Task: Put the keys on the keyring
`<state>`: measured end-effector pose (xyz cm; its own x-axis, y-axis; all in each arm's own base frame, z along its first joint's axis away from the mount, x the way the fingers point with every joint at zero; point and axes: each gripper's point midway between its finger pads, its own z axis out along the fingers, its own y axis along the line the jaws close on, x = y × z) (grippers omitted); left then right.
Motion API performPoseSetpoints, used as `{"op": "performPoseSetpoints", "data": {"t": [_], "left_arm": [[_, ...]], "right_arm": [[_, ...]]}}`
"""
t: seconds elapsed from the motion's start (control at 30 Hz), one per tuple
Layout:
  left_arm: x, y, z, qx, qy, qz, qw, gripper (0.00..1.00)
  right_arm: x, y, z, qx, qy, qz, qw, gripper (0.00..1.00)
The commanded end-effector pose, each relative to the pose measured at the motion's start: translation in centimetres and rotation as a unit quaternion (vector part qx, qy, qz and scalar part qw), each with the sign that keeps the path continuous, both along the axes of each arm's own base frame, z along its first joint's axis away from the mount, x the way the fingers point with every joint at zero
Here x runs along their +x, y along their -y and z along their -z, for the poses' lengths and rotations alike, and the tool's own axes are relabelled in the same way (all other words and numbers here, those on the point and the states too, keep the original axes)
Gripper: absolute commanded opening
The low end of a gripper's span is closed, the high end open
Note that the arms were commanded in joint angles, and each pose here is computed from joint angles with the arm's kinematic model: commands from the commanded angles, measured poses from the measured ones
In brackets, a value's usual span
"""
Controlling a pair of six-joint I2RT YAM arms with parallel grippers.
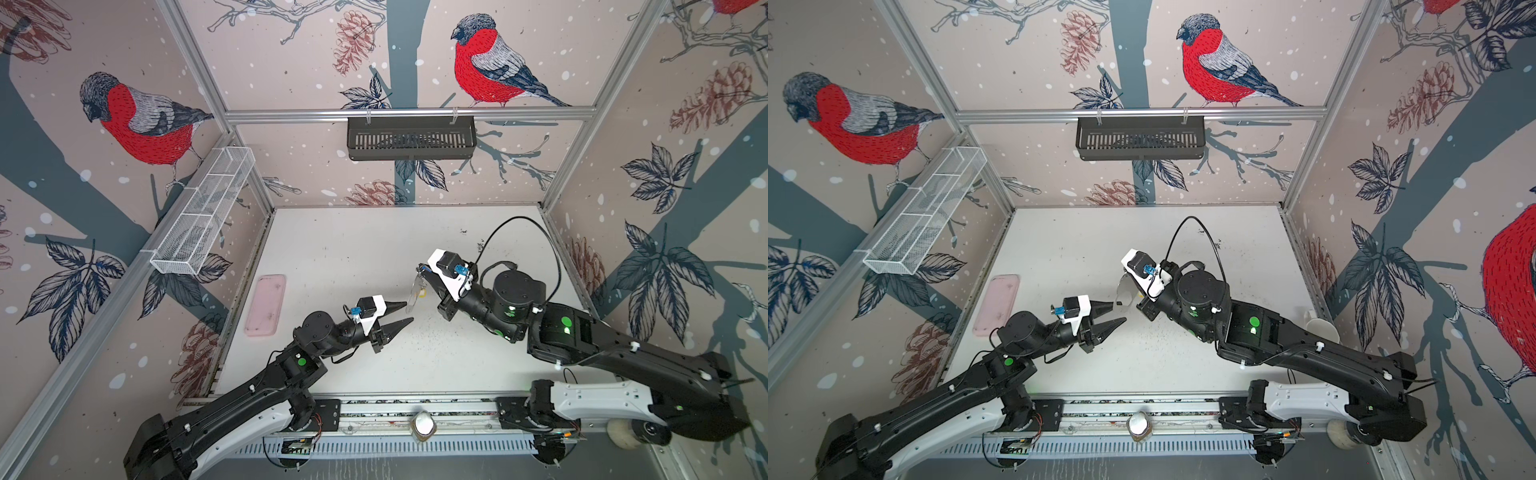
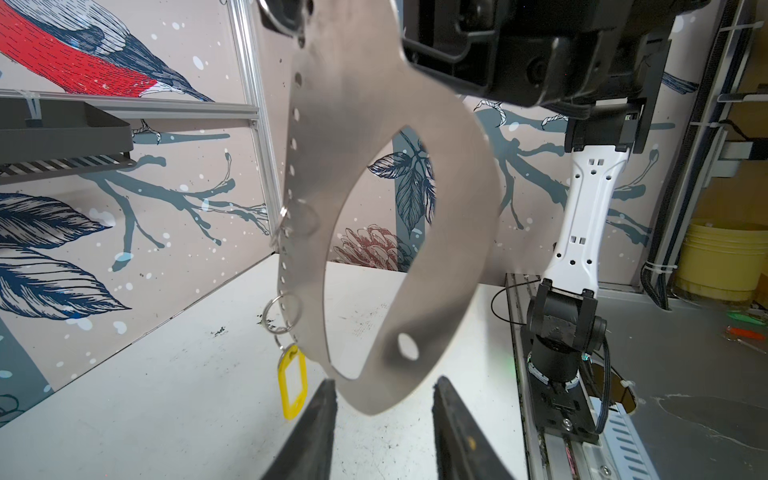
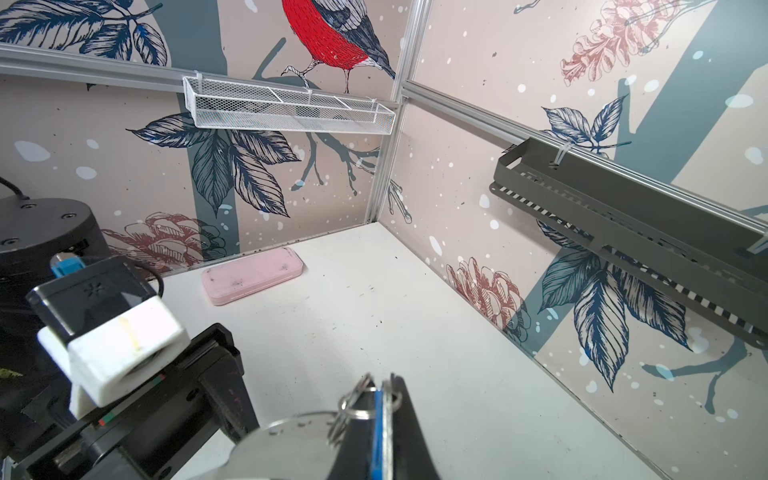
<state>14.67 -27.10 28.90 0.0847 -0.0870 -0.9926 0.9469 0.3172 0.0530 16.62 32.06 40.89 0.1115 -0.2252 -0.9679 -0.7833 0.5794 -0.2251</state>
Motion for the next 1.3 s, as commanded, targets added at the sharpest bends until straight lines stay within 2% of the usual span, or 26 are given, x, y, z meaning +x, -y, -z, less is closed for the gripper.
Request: {"op": "performPoseSetpoints", "data": {"t": [0.0,0.53,0.6,0.77,0.83,1.27], "left_arm": [[-0.1,-0.1,-0.8,-0.008,0.012,-0.001,1.000,0.40],[2.4,-1.1,-2.2,-0.038,0.022,-0.080,0.996,0.38],[2.9,-1.3,-2.4,-0.042,0.022,-0.095,0.994,0.36],[3.6,-2.1,-3.1,-0.058,0.028,-0.124,0.990,0.07],[3.5,-2.3,-3.4,-0.060,0.031,-0.125,0.990,0.00],[2.9,-0.9,-2.4,0.002,0.003,-0.088,0.996,0.00]], "right_arm": [[0.1,0.0,-1.5,0.020,0.014,0.003,1.000,0.00],[-0.5,-0.5,-1.1,0.015,0.008,-0.011,1.000,0.00],[-0.6,-0.5,-1.1,0.016,0.008,-0.012,1.000,0.00],[-0.4,-0.1,-0.8,0.013,0.006,-0.003,1.000,0.00],[-0.3,0.3,-0.4,0.013,0.003,0.006,1.000,0.00],[1.4,4.0,0.9,0.025,-0.017,0.067,0.997,0.00]]}}
